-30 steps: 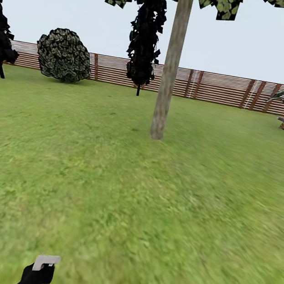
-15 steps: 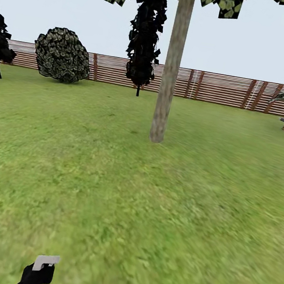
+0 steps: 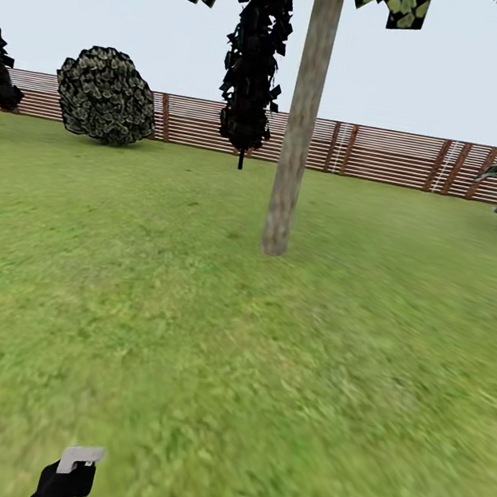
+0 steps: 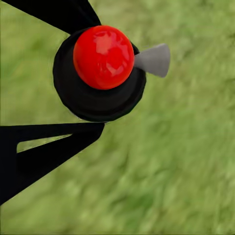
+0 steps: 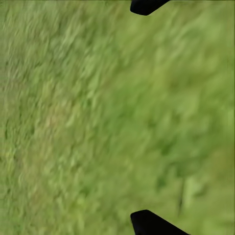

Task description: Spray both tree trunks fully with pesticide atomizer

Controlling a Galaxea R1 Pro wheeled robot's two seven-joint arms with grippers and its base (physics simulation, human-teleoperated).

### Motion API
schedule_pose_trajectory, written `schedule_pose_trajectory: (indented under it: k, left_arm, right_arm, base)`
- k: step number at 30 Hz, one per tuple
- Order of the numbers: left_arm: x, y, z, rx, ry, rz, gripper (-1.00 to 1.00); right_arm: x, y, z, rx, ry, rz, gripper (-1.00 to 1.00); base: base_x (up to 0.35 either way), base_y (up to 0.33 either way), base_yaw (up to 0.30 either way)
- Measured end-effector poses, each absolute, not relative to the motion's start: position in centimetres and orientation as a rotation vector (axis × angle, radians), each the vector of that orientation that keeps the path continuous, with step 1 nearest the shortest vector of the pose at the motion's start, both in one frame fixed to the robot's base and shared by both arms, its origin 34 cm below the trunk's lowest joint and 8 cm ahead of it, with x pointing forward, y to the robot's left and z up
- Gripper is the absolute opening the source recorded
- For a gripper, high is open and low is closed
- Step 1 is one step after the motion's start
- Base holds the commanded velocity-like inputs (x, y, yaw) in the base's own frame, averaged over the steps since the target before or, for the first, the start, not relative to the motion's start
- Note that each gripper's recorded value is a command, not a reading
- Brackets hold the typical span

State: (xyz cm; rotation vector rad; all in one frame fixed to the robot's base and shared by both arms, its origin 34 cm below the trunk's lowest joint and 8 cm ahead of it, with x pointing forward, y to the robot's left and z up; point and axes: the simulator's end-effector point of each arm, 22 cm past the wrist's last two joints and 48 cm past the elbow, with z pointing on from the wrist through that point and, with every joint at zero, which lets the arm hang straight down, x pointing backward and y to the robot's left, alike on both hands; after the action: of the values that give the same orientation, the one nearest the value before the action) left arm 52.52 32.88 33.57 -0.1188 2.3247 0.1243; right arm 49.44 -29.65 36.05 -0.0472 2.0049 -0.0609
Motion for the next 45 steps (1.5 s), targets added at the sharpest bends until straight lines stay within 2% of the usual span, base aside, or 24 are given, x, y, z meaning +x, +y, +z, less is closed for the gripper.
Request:
schedule_pose_trajectory:
  k: [22,45]
  left_arm:
    - [52.53,32.86,33.57,-0.118,2.325,0.123,-1.0]
    - [52.53,32.82,33.56,-0.119,2.325,0.122,-1.0]
  right_arm:
    - [49.43,-29.64,36.05,-0.047,2.005,-0.061,1.0]
    - [49.44,-29.68,36.05,-0.047,2.005,-0.061,1.0]
  base:
    - [0.338,-0.005,0.0]
    - [0.302,-0.127,0.0]
